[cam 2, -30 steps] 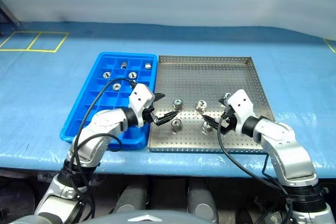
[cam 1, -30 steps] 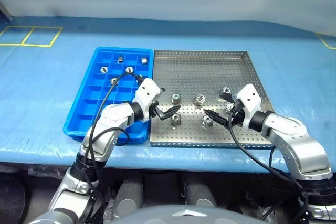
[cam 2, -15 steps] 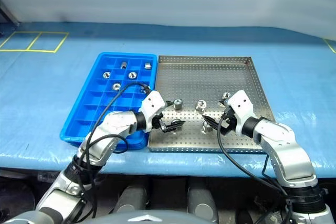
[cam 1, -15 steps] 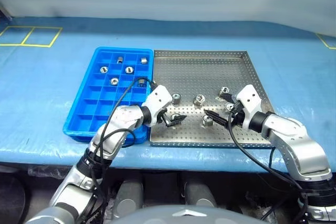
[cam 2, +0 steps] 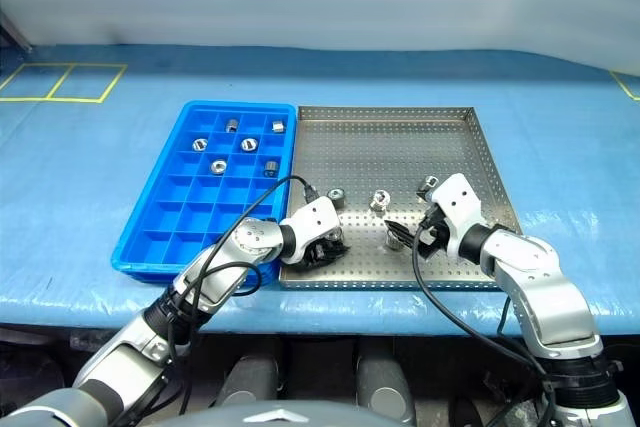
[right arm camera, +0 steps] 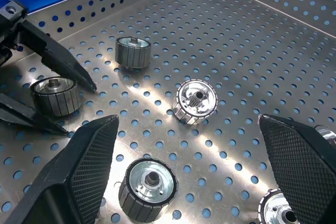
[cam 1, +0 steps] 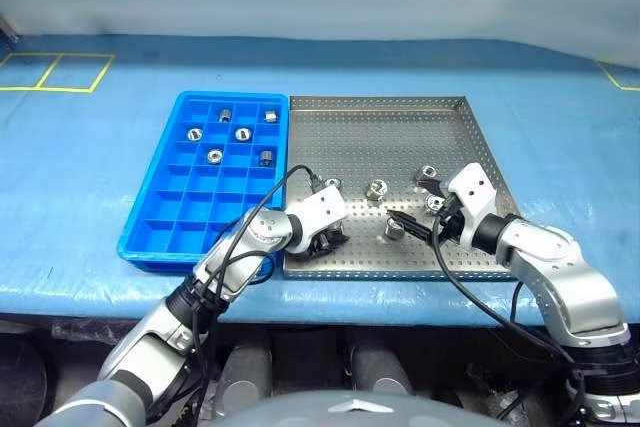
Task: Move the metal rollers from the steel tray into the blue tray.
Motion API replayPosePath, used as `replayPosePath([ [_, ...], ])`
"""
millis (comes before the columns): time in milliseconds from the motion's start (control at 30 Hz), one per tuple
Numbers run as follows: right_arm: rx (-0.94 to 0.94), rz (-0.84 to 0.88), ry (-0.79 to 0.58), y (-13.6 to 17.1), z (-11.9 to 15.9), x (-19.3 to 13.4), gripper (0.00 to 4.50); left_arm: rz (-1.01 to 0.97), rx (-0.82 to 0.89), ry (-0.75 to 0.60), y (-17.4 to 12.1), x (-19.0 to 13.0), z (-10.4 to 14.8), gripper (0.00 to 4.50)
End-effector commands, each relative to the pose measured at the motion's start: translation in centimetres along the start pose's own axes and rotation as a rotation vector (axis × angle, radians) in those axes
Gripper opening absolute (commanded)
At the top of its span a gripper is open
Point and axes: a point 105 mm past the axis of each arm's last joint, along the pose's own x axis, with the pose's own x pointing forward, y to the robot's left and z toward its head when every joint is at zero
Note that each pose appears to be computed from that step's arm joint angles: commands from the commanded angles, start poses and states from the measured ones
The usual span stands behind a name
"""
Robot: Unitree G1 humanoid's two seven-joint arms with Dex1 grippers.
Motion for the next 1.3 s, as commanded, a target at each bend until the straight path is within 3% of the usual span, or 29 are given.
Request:
replayPosePath([
  [33,-0.048,-0.008,-0.05,0.1,1.5,0.0,4.5,0.019,-0.012,0.001,0.3,-0.4,0.0,1.86],
  [300,-0.057,0.003,-0.055,0.3,1.8,0.6,4.5,0.037,-0.039,-0.072,0.6,-1.0,1.1,1.86],
  [500,-0.042,0.076,-0.092,1.3,2.5,0.7,4.5,0.072,-0.136,-0.323,1.6,-3.8,5.6,1.86],
  [633,-0.033,0.151,-0.135,2.5,3.3,0.8,4.5,0.284,-0.247,-0.444,4.9,-7.0,6.9,1.86],
  [733,-0.034,0.164,-0.134,2.7,3.3,1.0,4.5,0.515,-0.329,-0.423,8.0,-8.8,5.6,1.86],
  [800,-0.03,0.164,-0.123,2.7,3.0,1.2,4.5,0.765,-0.368,-0.341,10.5,-10.6,3.2,1.86],
  [967,-0.028,0.171,-0.114,3.0,2.6,1.6,4.5,1.143,-0.465,-0.188,13.3,-13.5,-1.3,1.86],
  [1067,-0.027,0.174,-0.115,3.0,2.6,1.7,4.5,1.26,-0.489,-0.137,13.9,-14.0,-2.8,1.86],
  [1300,-0.026,0.153,-0.11,2.8,2.4,1.6,4.5,1.45,-0.481,-0.105,15.1,-15.4,-3.7,1.86],
])
